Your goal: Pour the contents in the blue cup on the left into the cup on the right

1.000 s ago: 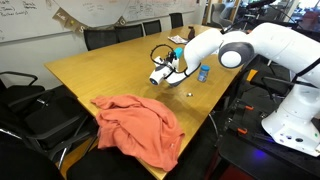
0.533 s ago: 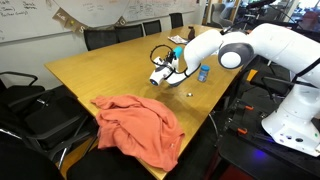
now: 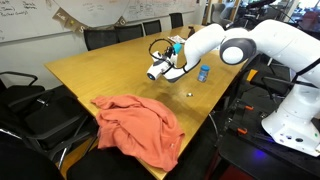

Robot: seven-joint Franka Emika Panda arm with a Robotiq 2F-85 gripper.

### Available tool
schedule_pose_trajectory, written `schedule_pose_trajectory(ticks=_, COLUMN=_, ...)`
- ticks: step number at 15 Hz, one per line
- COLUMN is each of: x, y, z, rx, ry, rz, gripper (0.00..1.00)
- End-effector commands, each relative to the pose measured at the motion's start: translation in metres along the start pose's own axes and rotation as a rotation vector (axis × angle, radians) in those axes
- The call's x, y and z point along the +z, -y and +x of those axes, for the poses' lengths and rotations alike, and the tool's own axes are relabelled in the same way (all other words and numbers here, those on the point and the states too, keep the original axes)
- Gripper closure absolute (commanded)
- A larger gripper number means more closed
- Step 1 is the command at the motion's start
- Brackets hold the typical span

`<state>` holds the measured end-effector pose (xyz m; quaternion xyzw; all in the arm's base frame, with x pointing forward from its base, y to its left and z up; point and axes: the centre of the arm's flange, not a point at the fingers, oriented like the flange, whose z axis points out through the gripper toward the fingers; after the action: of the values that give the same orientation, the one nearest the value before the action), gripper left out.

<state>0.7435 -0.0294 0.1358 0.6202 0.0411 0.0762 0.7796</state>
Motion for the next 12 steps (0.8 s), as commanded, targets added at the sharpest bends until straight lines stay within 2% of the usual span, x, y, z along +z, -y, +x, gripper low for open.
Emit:
schedule_pose_trajectory(ticks=1, x=-0.002, y=-0.062, z=-0.015, rx=0.064, ry=0.021, rz=0.143, gripper=0.99)
schedule_pose_trajectory(ticks=8, x=-0.044, y=-0.161, z=-0.039, rx=0.207, ry=0.026, rz=0.459, gripper=0.99)
schedule_pose_trajectory(ticks=12, x=-0.059, y=-0.203, z=-0.053, rx=0.291, ry=-0.001, rz=0.649, gripper=0.99)
